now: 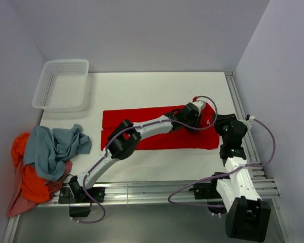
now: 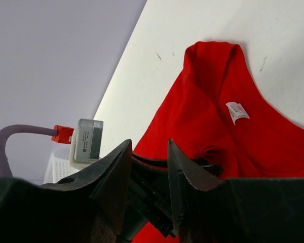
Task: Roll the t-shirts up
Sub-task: Fold the tshirt
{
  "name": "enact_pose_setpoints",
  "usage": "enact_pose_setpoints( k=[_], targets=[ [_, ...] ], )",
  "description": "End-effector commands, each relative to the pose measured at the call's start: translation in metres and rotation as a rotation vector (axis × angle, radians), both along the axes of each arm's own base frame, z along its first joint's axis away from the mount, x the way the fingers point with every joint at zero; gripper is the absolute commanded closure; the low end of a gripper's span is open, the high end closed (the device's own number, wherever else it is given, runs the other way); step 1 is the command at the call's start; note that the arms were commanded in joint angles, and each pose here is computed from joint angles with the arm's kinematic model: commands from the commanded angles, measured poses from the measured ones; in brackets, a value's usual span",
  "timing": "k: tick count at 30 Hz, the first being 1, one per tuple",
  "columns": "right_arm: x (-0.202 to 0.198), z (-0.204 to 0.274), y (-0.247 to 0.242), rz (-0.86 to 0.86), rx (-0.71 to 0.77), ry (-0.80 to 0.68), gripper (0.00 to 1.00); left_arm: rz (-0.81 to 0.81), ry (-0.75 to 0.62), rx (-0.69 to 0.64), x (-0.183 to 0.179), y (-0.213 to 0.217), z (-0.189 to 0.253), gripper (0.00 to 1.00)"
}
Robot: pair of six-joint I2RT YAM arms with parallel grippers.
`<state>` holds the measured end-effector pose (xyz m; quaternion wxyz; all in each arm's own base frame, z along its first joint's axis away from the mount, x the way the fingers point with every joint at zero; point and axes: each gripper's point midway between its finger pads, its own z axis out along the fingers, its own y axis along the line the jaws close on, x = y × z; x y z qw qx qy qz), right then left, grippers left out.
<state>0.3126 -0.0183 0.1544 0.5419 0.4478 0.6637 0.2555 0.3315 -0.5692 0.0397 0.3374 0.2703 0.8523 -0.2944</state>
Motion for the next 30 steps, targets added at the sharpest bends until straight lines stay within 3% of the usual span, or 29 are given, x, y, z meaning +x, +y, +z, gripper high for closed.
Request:
enact_pose_setpoints(
  k=[1, 3, 6, 14, 30],
  targets=[
    [-0.001, 0.003, -0.006, -0.022, -0.021, -0.015, 0.59, 0.032, -0.043, 0.003, 0.008, -0.002, 0.015, 0.63],
    [-0.001, 0.002, -0.006, -0.023, -0.023, -0.016, 0.59, 0.04, -0.055, 0.012, 0.01, 0.0, 0.02, 0.76],
    [-0.001, 0.002, -0.006, -0.022, -0.022, -0.015, 0.59, 0.054, -0.095, 0.021, 0.016, 0.006, 0.037, 0.83],
    [0.001, -0.011, -0.01, -0.03, -0.037, 0.051, 0.59, 0.036, -0.149, 0.078, 0.012, 0.026, 0.071, 0.88],
    [0.002, -0.037, -0.002, 0.015, -0.007, 0.148, 0.6, 0.029, -0.062, 0.17, -0.02, 0.071, 0.063, 0.93]
  ],
)
